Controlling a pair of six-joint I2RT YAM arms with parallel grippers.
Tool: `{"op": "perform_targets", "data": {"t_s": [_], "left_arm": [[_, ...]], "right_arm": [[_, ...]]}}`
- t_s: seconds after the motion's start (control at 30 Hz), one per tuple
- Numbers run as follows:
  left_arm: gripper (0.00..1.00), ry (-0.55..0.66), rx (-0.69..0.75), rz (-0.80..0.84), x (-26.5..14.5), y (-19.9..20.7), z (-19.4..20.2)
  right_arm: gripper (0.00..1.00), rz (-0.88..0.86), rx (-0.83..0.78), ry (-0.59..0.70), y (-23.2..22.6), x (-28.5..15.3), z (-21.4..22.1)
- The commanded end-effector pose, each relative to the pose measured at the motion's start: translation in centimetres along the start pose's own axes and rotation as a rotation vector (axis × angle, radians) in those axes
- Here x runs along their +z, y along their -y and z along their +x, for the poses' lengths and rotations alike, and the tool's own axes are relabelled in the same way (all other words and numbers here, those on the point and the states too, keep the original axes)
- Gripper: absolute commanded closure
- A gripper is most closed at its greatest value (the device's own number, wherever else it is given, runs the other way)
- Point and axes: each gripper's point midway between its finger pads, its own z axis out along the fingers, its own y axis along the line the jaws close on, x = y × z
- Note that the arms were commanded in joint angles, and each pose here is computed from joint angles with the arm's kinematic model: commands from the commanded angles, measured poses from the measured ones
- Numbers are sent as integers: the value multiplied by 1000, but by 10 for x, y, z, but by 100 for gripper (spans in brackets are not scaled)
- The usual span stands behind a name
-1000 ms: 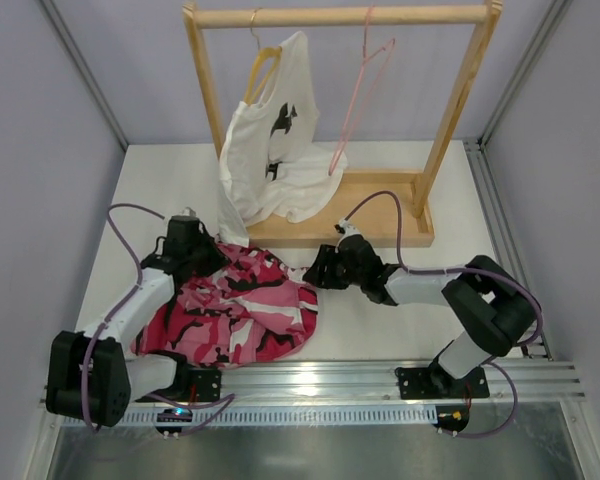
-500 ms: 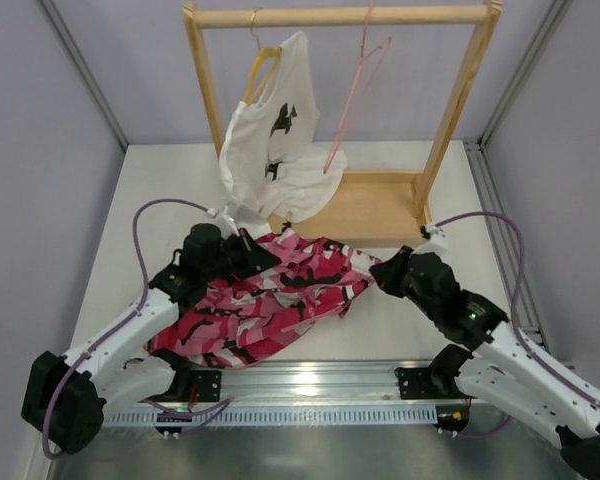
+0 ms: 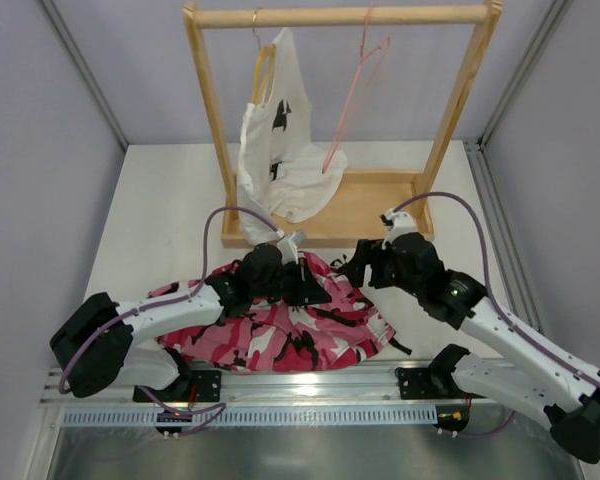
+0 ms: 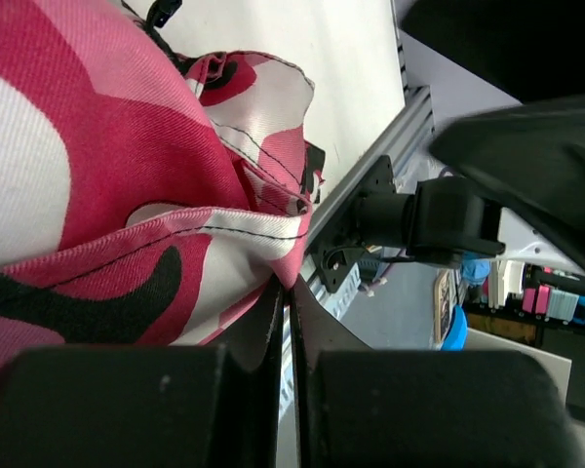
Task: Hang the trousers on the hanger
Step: Fold the trousers
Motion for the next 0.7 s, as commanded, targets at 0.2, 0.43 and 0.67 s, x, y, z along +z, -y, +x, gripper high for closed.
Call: {"op": "perform_targets", "data": {"t_s": [0.2, 0.43, 0.67], "left_arm": [[100, 13, 69, 115, -27, 12, 19], [100, 49, 77, 29, -49, -13, 29], [79, 13, 53, -38, -44, -31, 37]], "right_arm": [[15, -531, -212, -127, -62, 57, 5], [11, -725, -246, -144, -79, 58, 20], [14, -797, -223, -208, -93, 68, 33]]}}
